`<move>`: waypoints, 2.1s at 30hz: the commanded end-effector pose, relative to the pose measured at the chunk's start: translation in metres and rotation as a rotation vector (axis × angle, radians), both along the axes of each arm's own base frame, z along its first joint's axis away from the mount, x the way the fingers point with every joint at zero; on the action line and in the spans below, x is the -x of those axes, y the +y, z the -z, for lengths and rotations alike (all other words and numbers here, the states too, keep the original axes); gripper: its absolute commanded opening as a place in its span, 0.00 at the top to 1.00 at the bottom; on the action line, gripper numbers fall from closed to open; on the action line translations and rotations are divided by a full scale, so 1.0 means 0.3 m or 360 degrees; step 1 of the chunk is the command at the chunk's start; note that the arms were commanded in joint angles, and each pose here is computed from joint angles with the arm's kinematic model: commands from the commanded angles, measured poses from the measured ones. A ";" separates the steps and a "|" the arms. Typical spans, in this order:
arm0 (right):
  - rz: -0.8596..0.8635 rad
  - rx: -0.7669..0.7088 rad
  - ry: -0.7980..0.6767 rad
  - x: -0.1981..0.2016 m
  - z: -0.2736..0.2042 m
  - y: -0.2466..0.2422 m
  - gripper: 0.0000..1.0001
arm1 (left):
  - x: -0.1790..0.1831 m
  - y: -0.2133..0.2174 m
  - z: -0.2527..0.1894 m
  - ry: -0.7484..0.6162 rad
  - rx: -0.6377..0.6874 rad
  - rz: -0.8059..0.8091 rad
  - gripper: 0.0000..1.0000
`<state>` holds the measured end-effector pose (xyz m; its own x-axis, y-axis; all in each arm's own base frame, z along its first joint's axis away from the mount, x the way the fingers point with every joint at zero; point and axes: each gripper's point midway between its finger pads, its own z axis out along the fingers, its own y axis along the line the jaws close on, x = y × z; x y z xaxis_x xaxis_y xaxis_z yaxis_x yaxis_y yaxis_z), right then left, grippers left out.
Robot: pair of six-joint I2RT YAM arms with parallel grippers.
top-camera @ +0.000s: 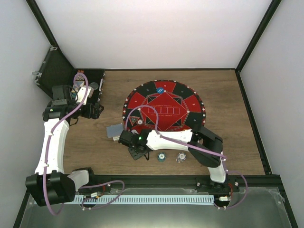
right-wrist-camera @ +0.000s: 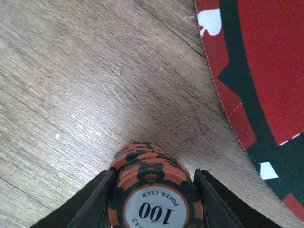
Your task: Distribute texas hold em gaming equipment
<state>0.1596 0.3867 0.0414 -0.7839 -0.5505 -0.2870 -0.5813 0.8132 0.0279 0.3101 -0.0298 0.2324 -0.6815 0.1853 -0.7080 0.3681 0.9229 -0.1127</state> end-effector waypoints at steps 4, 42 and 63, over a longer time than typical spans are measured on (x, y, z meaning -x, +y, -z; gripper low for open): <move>0.0003 -0.0053 -0.0014 -0.002 -0.053 0.030 0.61 | 0.017 -0.001 -0.017 -0.0029 0.0002 0.0004 0.00; 0.0716 0.0030 -0.0434 -1.043 -0.213 -0.471 0.77 | 0.024 -0.002 -0.049 -0.0043 0.0000 0.0001 0.00; 0.0737 0.0061 -0.0303 -1.227 0.087 -0.468 0.64 | 0.010 -0.005 -0.015 -0.0002 0.0018 0.0013 0.00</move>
